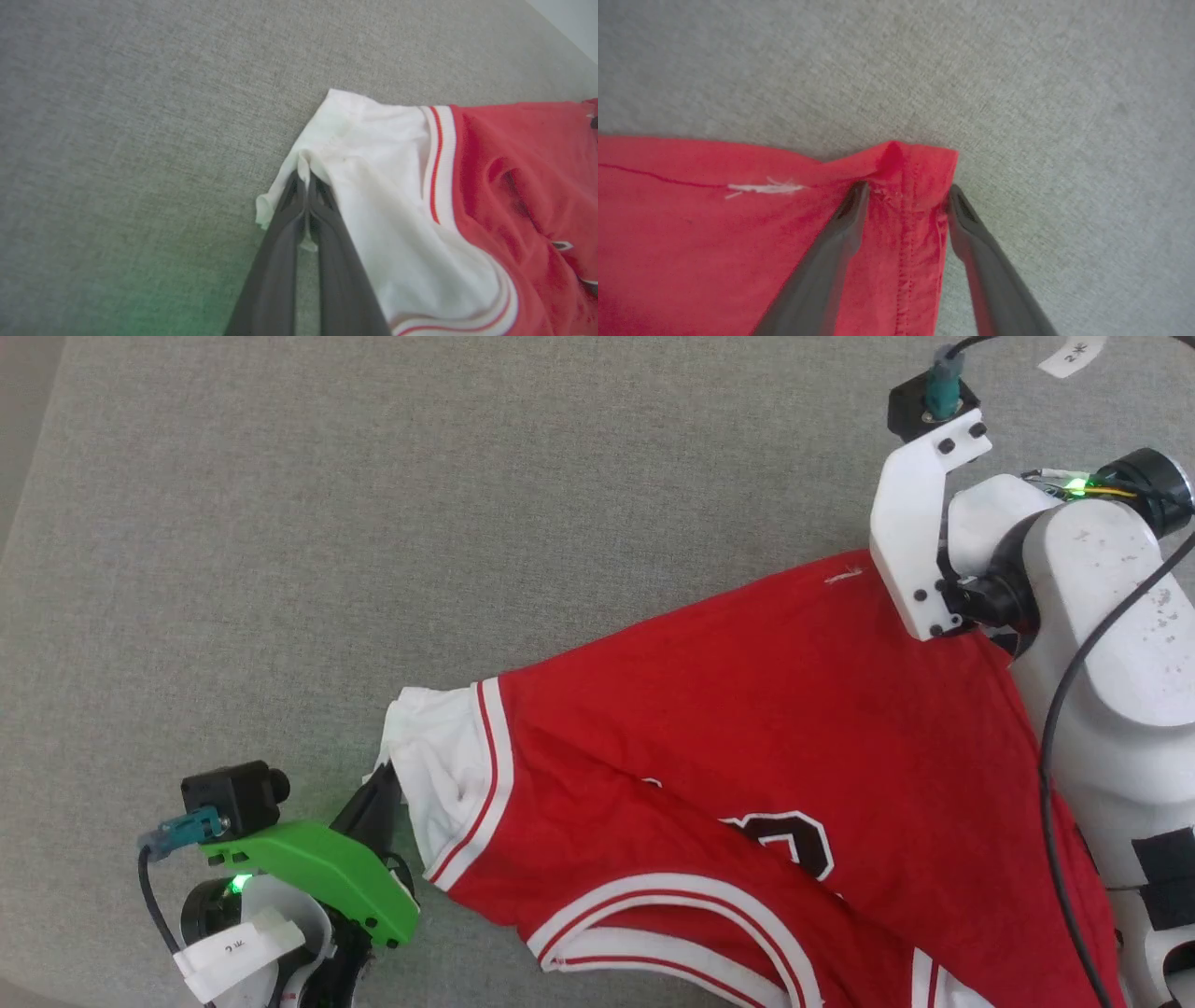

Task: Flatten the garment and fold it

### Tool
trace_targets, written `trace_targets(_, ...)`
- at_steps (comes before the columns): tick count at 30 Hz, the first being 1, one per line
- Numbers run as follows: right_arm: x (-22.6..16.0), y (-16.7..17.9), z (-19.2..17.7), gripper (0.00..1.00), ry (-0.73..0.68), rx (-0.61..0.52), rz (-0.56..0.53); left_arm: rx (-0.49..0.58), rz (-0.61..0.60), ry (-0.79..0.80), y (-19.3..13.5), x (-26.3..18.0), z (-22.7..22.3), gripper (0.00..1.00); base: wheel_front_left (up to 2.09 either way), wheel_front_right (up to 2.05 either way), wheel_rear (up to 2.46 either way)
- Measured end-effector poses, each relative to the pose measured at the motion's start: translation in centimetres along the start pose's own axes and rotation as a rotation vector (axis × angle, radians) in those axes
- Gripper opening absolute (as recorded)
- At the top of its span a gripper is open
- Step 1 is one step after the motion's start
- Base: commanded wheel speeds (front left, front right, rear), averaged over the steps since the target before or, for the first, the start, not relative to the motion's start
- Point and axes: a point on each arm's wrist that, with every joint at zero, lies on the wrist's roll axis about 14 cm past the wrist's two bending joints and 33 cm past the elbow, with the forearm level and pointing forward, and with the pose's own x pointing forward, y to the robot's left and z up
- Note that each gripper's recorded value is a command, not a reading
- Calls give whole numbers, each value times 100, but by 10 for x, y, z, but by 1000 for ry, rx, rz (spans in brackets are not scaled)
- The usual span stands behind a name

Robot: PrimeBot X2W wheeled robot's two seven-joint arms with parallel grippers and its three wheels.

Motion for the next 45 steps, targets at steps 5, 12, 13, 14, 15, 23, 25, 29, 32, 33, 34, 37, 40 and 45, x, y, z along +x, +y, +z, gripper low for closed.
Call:
trace_targets(5,-12,-5,5,0,-109,83,23,5,-9,-10,-2,-2,3,0,0,0,0)
trace_targets(12,-67,-20,14,0,-396,220,36,27,-31,-37,-10,-12,12,0,0,0,0)
trace_targets(13,-78,-21,12,0,-439,247,44,28,-36,-41,-12,-14,13,0,0,0,0)
trace_targets(14,-87,-22,7,0,-464,269,52,30,-41,-45,-14,-16,13,0,0,0,0)
trace_targets(15,-97,-21,0,0,-491,298,64,32,-48,-50,-17,-19,14,0,0,0,0)
trace_targets(23,-144,-4,-105,0,-487,512,126,49,-129,-96,-45,-38,24,0,0,0,0)
trace_targets(25,-152,6,-131,0,-472,572,149,32,-156,-121,-53,-43,29,0,0,0,0)
trace_targets(29,-168,20,-165,0,-457,641,184,-60,-219,-178,-69,-56,44,0,0,0,0)
trace_targets(32,-189,15,-167,0,-507,645,177,-99,-288,-224,-82,-66,60,0,0,0,0)
trace_targets(33,-197,14,-164,0,-523,640,185,-105,-314,-244,-86,-70,69,0,0,0,0)
trace_targets(34,-204,12,-161,0,-540,630,186,-107,-337,-261,-91,-73,77,0,0,0,0)
trace_targets(37,-236,-5,-144,0,-614,563,154,-52,-434,-345,-114,-87,117,0,0,0,0)
trace_targets(40,-276,-28,-122,0,-681,472,82,45,-520,-457,-142,-107,173,0,0,0,0)
trace_targets(45,-310,-48,-83,0,-712,379,28,192,-536,-571,-169,-119,247,0,0,0,0)
